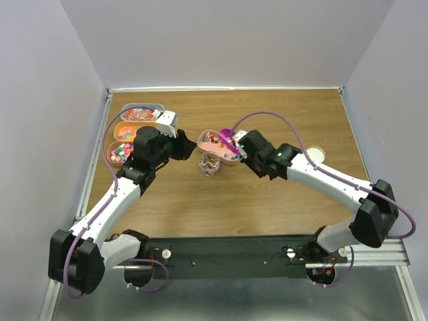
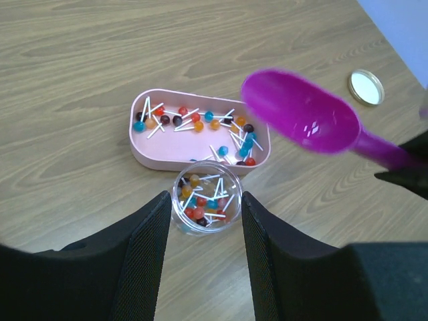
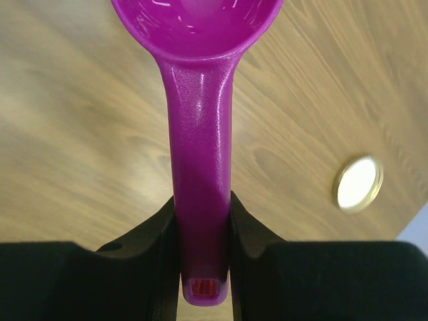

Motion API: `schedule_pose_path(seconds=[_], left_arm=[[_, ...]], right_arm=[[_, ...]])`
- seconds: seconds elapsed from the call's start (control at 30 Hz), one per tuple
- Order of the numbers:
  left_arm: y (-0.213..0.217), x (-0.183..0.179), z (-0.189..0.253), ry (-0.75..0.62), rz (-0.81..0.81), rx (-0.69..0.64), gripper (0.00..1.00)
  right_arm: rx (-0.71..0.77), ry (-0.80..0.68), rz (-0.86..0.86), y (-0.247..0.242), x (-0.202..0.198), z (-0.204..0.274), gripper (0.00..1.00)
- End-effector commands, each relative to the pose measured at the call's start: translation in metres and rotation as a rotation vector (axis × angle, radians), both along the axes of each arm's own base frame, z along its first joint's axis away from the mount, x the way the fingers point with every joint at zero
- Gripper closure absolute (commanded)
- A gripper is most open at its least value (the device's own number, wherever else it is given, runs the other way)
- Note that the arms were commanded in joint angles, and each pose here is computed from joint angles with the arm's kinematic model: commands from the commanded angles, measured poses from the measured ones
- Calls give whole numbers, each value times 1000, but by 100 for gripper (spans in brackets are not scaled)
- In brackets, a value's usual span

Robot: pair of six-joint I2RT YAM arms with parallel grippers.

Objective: Pack the candies
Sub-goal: Place the spatula at the center of the board.

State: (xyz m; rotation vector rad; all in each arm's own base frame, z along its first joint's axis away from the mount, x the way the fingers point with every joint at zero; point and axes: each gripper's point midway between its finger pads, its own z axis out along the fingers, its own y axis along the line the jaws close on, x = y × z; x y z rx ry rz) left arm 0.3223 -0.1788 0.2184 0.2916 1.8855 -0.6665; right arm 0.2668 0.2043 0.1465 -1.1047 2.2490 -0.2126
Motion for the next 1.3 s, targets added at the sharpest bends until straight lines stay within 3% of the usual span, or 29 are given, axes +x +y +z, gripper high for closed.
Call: schedule_pose_path(seconds=[0.0, 0.23, 0.4, 0.73, 0.93, 1.03, 1.07, 1.27], left_arm=[[-1, 1, -5, 24, 31, -39, 46], [-8, -9, -32, 90, 48, -27, 46], [-9, -12, -49, 141, 75, -23, 46], [-15, -4, -76, 217, 103, 8, 45], [-14, -1, -75, 222, 118, 4, 44], [-14, 2, -72, 212, 119, 12, 43], [-14, 3, -72, 209, 118, 17, 42], [-18, 19, -73, 231, 107, 92, 37]], right_arm=[[213, -17, -266, -28, 31, -4, 99], [384, 16, -645, -101, 64, -49, 99], [467, 50, -738, -116, 79, -74, 99], [440, 109, -831, -135, 83, -118, 98], [401, 138, -863, -142, 79, -137, 81], [401, 125, -871, -145, 78, -136, 69], [401, 125, -869, -144, 78, -136, 61], [423, 111, -857, -142, 78, -126, 40]])
